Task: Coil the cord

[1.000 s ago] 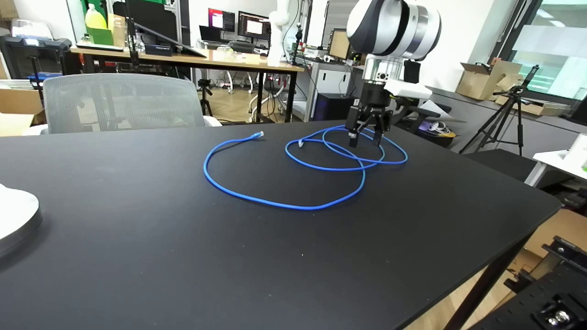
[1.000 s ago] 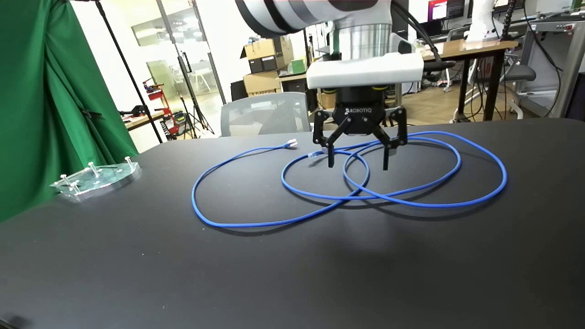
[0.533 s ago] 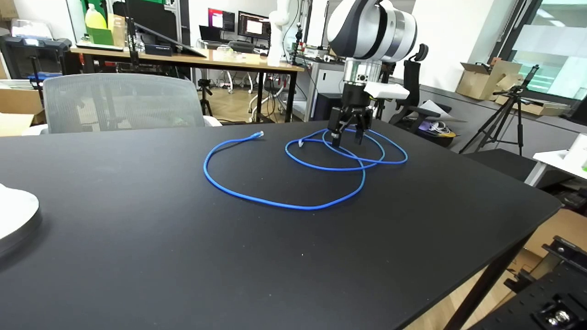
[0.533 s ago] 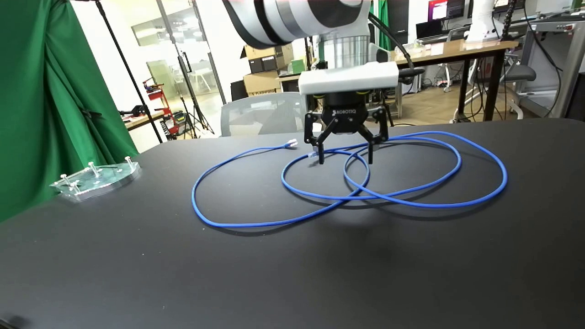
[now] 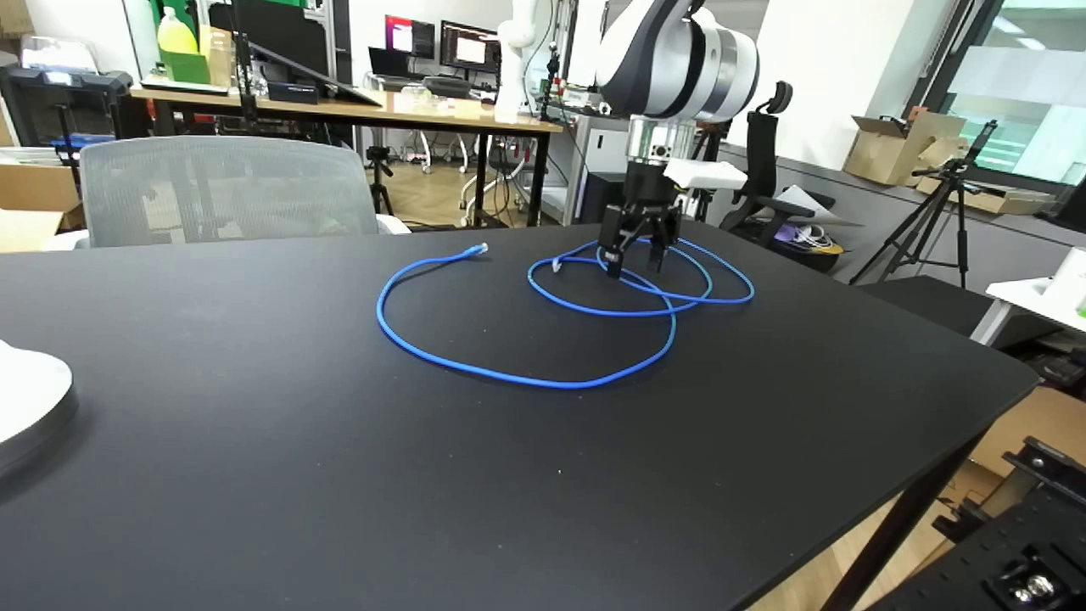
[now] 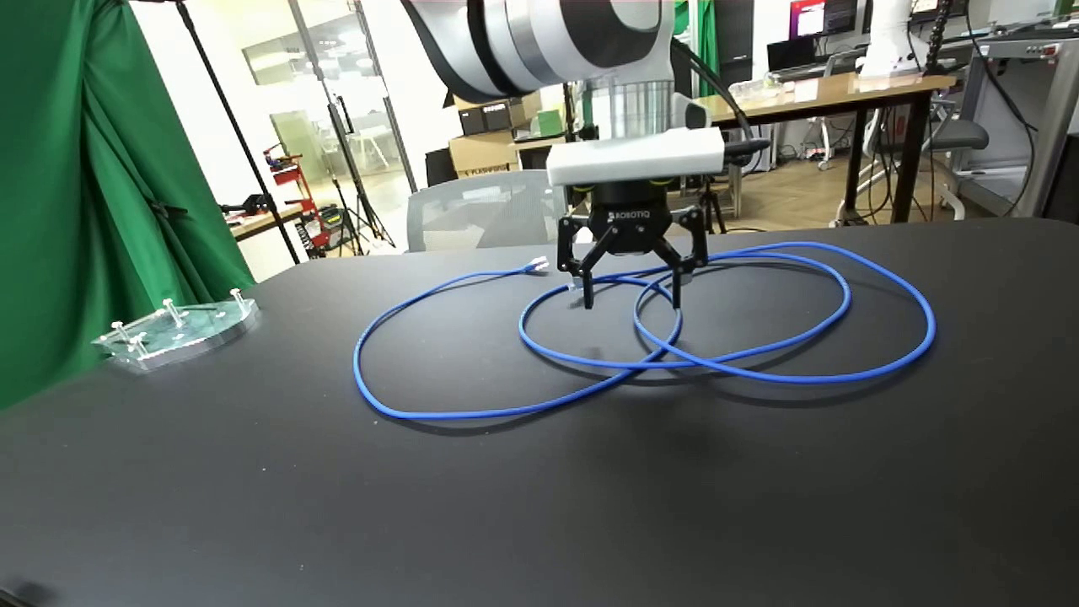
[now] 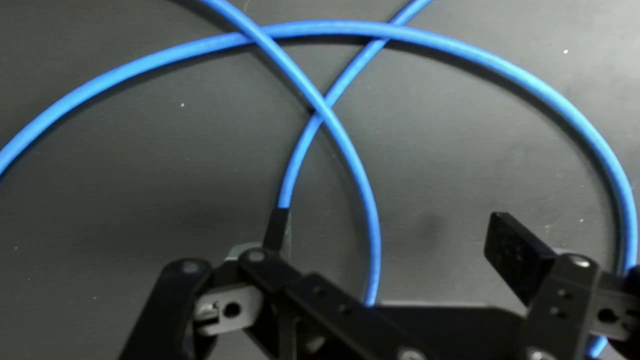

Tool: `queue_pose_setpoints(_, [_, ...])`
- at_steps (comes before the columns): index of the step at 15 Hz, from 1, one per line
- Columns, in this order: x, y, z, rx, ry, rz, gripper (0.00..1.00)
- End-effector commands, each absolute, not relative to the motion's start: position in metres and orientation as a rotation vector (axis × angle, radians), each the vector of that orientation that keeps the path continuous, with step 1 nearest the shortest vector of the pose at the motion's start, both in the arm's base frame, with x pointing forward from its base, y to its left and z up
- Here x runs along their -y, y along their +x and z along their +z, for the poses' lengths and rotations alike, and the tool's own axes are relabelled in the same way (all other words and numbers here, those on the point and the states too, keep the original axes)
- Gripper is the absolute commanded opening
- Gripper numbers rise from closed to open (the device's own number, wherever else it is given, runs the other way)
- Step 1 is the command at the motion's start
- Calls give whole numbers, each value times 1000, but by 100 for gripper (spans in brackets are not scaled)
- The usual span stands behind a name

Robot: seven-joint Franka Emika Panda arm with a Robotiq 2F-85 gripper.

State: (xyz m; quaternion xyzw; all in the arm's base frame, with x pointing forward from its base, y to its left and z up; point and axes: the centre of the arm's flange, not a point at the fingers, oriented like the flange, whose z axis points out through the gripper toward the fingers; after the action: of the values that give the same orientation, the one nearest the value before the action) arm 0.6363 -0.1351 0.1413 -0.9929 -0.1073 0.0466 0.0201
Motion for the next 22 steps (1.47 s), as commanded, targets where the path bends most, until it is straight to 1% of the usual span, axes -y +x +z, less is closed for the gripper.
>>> queue_pose_setpoints(1, [134,651,130,305,-3091,151,100])
queue_pose_setpoints(2, [133,652,127,309,-3088,152,75])
queue_pose_setpoints(3, [133,654,124,311,-3087,155,73])
queue_pose_setpoints(4, [133,655,121,313,-3086,156,67])
queue_pose_setpoints(6, [133,657,118,316,-3087,154,51])
queue_pose_setpoints(8, [136,660,121,313,-3091,143,40])
queue_pose_setpoints(11, [137,662,126,311,-3095,125,18])
queue_pose_setpoints(13, [138,662,130,312,-3100,113,5])
queue_pose_setpoints(14, [138,663,131,314,-3104,106,1])
queue_pose_setpoints(15, [139,663,132,314,-3106,105,0])
queue_pose_setpoints(19, [134,665,137,297,-3084,112,2])
queue_pose_setpoints(22, [112,671,158,283,-3072,48,2])
